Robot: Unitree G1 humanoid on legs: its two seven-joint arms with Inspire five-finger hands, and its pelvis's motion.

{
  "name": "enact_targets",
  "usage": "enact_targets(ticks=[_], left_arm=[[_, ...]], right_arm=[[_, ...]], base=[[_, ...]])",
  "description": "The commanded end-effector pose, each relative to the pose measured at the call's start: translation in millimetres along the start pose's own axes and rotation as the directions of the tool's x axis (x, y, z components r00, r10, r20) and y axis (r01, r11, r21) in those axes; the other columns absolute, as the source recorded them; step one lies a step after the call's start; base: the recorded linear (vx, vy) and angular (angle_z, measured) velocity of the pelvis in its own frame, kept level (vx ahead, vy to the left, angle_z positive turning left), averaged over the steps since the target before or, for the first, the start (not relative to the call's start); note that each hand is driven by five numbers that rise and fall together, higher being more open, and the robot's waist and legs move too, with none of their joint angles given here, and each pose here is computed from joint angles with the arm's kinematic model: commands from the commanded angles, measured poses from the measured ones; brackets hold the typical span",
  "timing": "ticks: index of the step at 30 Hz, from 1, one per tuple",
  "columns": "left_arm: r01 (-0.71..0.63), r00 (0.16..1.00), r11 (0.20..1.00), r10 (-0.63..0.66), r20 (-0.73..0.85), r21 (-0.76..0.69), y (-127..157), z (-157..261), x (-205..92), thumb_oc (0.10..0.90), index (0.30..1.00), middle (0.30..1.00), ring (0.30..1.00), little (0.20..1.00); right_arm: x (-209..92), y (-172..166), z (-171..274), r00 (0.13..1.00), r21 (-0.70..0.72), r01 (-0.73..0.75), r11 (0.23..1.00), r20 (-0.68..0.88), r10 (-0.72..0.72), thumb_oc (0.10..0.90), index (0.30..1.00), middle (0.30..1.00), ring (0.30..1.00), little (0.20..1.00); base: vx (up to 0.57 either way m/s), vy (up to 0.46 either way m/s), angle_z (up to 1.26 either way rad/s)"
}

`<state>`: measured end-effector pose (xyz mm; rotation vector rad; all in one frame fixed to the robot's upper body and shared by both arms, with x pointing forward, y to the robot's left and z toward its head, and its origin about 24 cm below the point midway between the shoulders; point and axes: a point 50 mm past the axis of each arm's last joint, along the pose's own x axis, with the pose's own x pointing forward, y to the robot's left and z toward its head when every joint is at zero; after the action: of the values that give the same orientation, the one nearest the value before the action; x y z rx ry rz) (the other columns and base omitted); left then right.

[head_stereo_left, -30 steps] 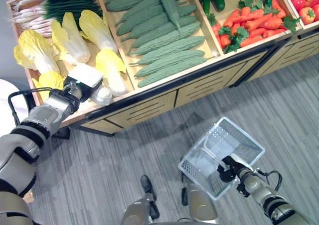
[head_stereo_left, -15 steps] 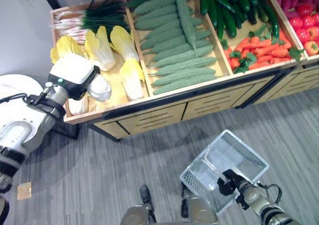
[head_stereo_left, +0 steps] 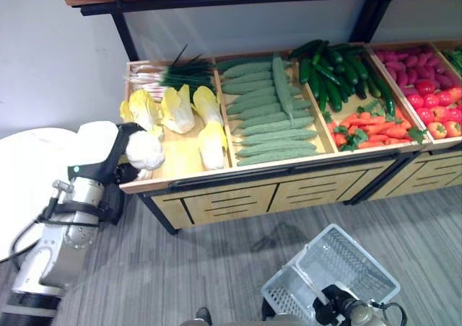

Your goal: Get the vegetables into the basket

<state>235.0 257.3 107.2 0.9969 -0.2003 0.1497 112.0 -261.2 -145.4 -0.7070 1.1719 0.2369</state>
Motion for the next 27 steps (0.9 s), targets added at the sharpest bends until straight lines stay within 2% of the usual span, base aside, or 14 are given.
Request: enact_targets(ticks=[1,9,22,27], left_arm=[[-0.088,0.971,0.990,0.111,0.214,-0.110,36.9,34.7,16.4,0.400,0.300,0.300,0.300,0.300],[0.083,0.973,0.925,0.005,0.231,-0.372,6.5,46.1,0.7,0.400,0.300,0.300,0.300,0.300],[0.120,0.959,0.902,0.003,0.284,-0.415,11.1,57.0,3.9,0.400,0.300,0.300,0.300,0.300],[0.131,0.952,0.890,0.010,0.306,-0.437,11.7,63.3,7.5,0.400,0.300,0.300,0.300,0.300]], right_arm=[[1.6,-10.3,10.8,0.999,-0.019,0.018,1.000,0.037,-0.018,0.400,0.300,0.300,0.300,0.300],[3.0,-3.9,14.6,0.999,0.035,0.020,0.999,0.040,-0.022,0.400,0.300,0.300,0.300,0.300],[3.1,-2.7,11.6,0.999,0.053,0.033,0.998,0.025,-0.034,0.400,0.300,0.300,0.300,0.300],[2.0,-9.9,6.0,0.998,0.109,0.068,0.992,0.009,-0.070,0.400,0.300,0.300,0.300,0.300]], base=[[0.00,0.000,0.00],[0.00,0.000,0.00],[0.00,0.000,0.00],[0.01,0.057,-0.01]])
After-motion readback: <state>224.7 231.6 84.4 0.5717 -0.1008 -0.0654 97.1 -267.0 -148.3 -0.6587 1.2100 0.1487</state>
